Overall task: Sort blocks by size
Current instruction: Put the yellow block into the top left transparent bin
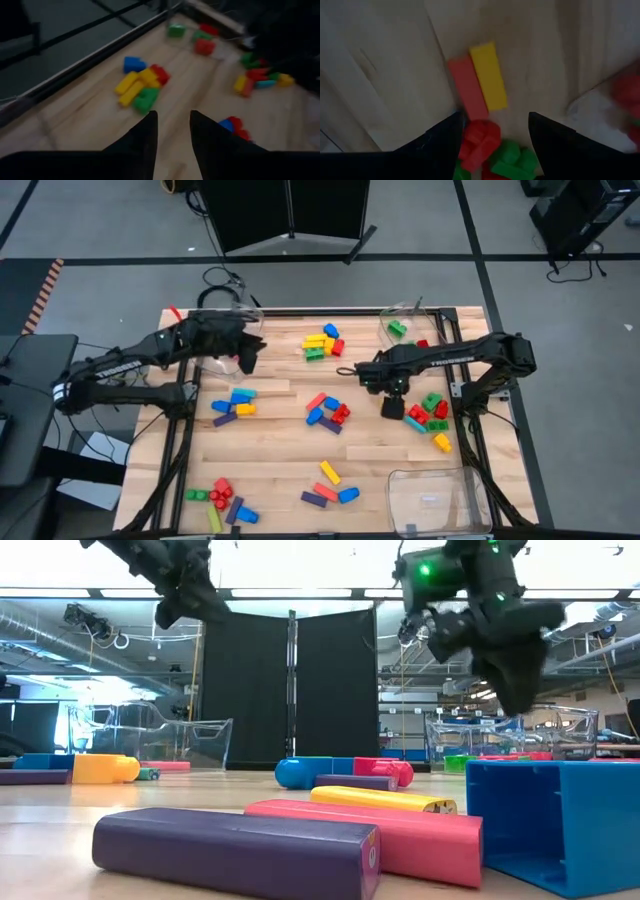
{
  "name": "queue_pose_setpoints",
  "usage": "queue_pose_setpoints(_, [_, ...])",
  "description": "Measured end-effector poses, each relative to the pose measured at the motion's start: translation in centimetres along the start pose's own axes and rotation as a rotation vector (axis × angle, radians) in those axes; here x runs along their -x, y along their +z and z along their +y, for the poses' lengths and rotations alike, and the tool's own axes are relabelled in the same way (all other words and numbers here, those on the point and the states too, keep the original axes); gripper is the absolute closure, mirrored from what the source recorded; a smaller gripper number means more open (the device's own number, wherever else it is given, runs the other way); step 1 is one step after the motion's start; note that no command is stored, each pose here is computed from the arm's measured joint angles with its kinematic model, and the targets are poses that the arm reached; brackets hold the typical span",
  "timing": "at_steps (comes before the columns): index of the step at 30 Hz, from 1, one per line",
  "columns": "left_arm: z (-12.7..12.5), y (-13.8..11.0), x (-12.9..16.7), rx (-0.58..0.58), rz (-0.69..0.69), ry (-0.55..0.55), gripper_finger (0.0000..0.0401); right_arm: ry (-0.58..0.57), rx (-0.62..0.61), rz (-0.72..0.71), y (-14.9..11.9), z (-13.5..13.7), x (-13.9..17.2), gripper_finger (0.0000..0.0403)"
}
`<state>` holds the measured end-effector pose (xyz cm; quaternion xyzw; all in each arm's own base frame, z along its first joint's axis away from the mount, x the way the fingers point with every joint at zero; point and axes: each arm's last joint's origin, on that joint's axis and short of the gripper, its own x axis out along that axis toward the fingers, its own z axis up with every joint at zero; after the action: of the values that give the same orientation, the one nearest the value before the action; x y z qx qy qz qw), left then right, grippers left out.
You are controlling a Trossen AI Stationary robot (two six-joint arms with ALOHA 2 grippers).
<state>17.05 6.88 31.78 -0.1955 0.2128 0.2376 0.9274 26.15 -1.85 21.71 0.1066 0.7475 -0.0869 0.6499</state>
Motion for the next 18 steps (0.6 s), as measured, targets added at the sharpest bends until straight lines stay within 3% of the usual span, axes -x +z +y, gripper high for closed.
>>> queue_pose_setpoints(5, [-1.4,-0.2,0.1,-0.011,-0.022,-0.029,0.0282,0.005,0.047,0.035,-0.6,-0.2,-2.1,0.0167])
queue_pose_setpoints(18, [-2.3,-0.5,0.2,0.017,-0.016,-0.067,0.0282,0.021,0.096,-0.073,-0.2,-0.6,-5.2,0.0167])
